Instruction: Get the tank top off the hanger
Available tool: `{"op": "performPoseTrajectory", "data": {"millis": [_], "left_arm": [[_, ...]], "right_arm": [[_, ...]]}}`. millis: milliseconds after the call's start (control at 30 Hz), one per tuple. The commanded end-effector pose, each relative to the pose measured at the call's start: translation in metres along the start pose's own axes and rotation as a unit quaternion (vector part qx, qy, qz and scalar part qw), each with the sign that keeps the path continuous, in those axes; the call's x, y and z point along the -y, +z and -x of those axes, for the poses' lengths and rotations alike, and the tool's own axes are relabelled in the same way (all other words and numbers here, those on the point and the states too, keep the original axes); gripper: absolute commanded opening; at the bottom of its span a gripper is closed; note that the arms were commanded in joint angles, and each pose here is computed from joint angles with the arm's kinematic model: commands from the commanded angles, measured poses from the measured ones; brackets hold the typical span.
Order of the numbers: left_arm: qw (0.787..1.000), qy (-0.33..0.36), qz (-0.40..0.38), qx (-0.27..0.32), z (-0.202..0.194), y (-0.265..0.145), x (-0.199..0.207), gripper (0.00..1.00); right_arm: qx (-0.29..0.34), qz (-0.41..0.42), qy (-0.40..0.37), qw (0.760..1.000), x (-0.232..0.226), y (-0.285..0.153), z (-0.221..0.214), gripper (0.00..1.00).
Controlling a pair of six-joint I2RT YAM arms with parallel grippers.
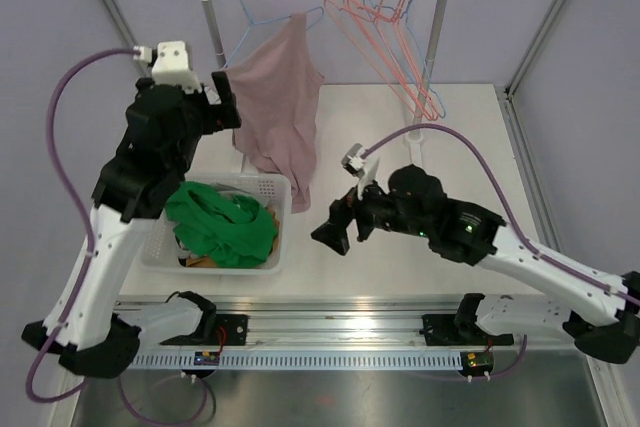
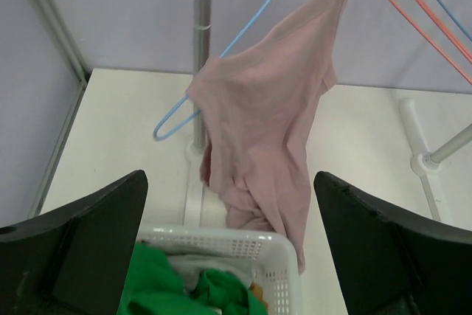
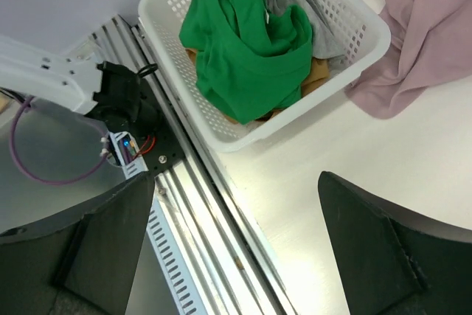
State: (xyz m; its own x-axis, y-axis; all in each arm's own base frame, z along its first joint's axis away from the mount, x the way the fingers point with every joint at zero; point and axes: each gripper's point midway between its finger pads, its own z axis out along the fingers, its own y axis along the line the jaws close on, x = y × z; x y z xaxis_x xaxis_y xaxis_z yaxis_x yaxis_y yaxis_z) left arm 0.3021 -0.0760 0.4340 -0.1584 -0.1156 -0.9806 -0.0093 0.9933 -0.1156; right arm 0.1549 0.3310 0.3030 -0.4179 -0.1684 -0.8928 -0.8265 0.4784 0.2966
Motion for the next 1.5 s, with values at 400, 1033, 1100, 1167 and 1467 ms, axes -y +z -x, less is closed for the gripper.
{"op": "performPoseTrajectory", "data": {"millis": [400, 1033, 1100, 1167, 1467], "left_arm": [[0.98, 0.053, -0.19, -0.017, 0.055, 0.148, 0.035, 0.99], [0.975, 0.034, -0.205, -0.083, 0.002, 0.212, 0.036, 0.14], [0.977, 0.034, -0.199, -0.075, 0.008, 0.208, 0.038, 0.1], [0.978, 0.036, -0.194, -0.065, 0.015, 0.203, 0.045, 0.0], [0.987, 0.002, -0.16, -0.012, 0.057, 0.17, 0.066, 0.0]], "right_arm": [[0.088, 0.098, 0.053, 0.99, -0.032, -0.121, -0.029, 0.98], [0.054, 0.111, 0.036, 0.992, -0.033, -0.096, -0.042, 0.94], [0.052, 0.111, 0.036, 0.992, -0.032, -0.093, -0.044, 0.94], [0.049, 0.113, 0.038, 0.992, -0.033, -0.091, -0.046, 0.94], [0.047, 0.114, 0.04, 0.992, -0.033, -0.091, -0.046, 0.93]]}}
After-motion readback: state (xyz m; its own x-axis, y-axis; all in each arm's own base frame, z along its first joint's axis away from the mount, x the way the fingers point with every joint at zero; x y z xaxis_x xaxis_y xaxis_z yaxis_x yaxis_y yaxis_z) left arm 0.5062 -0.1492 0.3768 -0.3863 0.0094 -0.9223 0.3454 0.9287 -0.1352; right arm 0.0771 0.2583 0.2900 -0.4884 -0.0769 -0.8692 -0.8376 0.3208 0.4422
